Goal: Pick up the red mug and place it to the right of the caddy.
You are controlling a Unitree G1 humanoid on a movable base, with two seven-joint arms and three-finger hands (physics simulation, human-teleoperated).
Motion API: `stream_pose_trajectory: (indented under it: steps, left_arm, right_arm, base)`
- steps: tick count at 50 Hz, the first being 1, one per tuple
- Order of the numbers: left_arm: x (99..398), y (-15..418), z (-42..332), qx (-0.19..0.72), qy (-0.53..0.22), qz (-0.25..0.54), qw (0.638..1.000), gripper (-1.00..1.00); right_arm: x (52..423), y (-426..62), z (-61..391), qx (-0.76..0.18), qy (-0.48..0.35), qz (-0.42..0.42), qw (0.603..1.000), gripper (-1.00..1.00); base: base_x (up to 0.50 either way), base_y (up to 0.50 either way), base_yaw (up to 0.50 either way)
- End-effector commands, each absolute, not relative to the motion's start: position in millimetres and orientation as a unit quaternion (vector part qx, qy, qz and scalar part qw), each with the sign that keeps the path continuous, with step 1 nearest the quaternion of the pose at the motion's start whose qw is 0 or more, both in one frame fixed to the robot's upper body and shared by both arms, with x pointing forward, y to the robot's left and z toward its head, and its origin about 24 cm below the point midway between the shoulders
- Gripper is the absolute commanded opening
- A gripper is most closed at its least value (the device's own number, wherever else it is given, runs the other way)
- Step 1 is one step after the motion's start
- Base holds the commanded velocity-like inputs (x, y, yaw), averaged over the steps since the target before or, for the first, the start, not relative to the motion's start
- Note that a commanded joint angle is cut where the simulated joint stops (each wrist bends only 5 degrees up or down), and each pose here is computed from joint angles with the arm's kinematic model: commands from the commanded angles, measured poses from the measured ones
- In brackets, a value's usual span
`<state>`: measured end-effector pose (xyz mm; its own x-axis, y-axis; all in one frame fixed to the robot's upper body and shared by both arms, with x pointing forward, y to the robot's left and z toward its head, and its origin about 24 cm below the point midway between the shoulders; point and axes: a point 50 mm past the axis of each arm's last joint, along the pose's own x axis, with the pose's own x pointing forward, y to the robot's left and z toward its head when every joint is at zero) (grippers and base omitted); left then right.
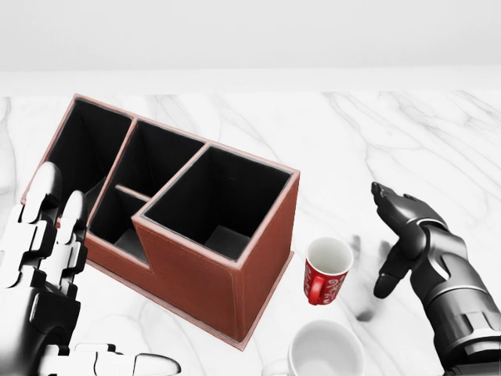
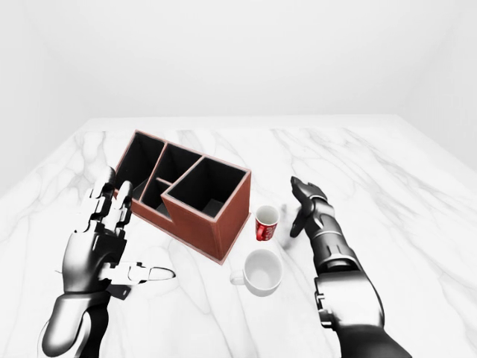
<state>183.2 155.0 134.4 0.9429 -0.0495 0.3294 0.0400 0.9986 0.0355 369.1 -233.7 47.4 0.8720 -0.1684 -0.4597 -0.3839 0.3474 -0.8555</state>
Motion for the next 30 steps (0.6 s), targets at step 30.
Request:
stream_pose_trajectory:
  steps: [30]
  left_arm:
    - [180.4,152.4,134.1,0.016,-0.165,-0.025,0.986,1.00]
  right_arm:
    - [241.2,-205.6,207.1,-0.562,-0.117,0.038,0.818,1.00]
  base:
    - [0.00,0.00,0.00]
